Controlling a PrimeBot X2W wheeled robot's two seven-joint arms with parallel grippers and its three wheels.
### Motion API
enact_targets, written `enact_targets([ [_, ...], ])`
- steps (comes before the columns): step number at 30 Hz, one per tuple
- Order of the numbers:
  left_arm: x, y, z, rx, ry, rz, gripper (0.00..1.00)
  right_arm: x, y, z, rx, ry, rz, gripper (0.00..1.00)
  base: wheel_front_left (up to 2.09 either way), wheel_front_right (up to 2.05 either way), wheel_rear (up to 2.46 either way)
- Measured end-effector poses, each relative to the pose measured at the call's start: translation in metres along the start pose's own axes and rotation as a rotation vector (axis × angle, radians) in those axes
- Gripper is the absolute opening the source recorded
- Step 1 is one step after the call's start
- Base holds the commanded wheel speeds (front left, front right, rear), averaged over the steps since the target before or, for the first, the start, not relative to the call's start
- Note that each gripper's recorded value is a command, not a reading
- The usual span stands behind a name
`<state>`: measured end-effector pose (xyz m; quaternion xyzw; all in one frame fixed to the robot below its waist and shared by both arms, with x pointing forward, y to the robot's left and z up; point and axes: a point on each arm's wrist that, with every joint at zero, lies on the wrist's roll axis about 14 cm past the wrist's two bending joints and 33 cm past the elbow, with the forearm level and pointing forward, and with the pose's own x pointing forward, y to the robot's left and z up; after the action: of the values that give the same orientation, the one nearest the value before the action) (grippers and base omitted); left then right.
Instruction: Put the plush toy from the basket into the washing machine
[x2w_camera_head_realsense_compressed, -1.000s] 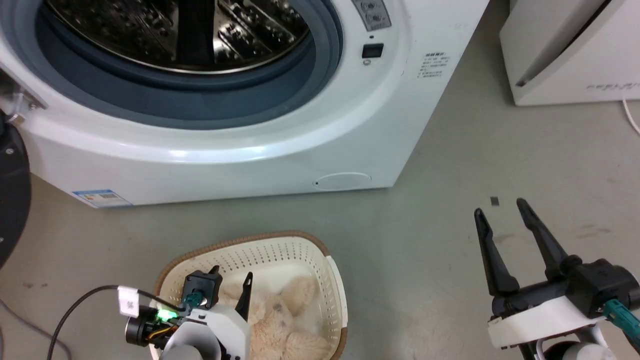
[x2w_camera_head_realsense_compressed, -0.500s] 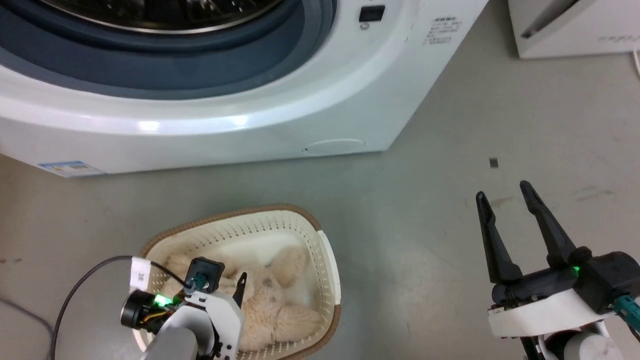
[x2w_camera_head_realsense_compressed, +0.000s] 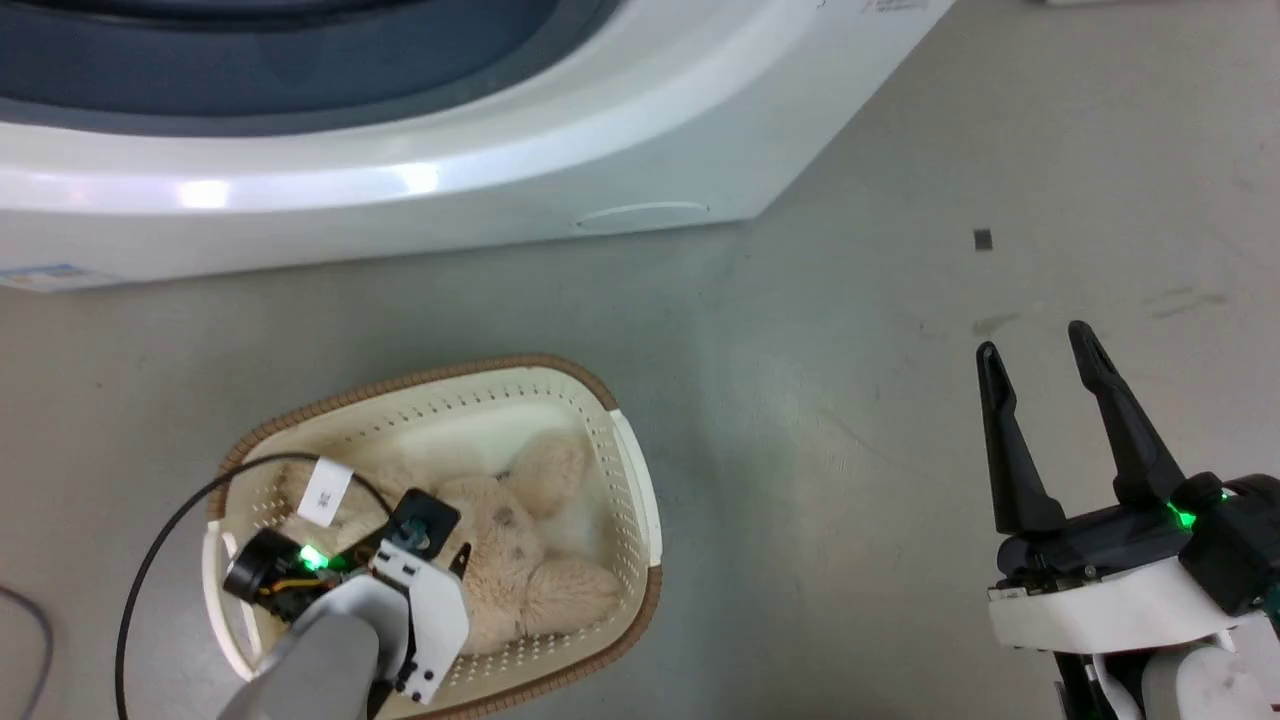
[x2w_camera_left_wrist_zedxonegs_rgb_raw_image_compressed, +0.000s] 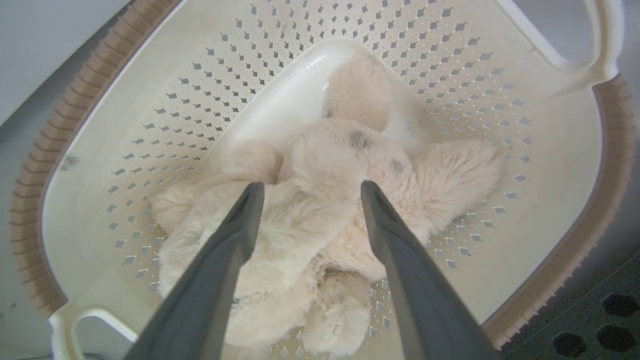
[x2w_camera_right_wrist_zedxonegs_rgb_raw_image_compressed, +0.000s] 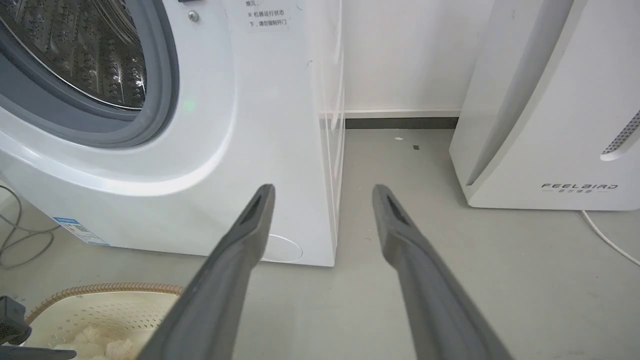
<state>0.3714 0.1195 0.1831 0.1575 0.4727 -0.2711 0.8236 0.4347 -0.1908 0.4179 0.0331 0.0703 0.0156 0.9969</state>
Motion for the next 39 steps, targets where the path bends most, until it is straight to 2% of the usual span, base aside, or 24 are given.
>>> enact_targets([
  [12,0.033,0.008,-0.036,0.134,0.177,-0.073,1.0,0.014,-0.004,-0.026,0.001,0.038,-0.007,1.0,0.0,0.0,0.0],
  [22,0.053,0.016,-0.072,0.153,0.318,-0.105,1.0,0.019,-0.011,-0.049,-0.002,0.073,-0.024,1.0,0.0,0.0,0.0],
  [23,0.054,0.016,-0.075,0.143,0.332,-0.107,0.06,0.019,-0.012,-0.051,-0.002,0.078,-0.026,1.0,0.0,0.0,0.0],
  [24,0.055,0.015,-0.078,0.134,0.341,-0.109,0.0,0.02,-0.013,-0.052,-0.002,0.08,-0.027,1.0,0.0,0.0,0.0],
  [31,0.052,0.018,-0.072,0.117,0.331,-0.095,0.0,0.023,-0.013,-0.039,-0.001,0.038,-0.027,1.0,0.0,0.0,0.0],
  [39,0.034,0.014,-0.043,0.087,0.2,-0.063,0.0,0.017,-0.011,-0.01,0.002,-0.027,-0.024,1.0,0.0,0.0,0.0],
])
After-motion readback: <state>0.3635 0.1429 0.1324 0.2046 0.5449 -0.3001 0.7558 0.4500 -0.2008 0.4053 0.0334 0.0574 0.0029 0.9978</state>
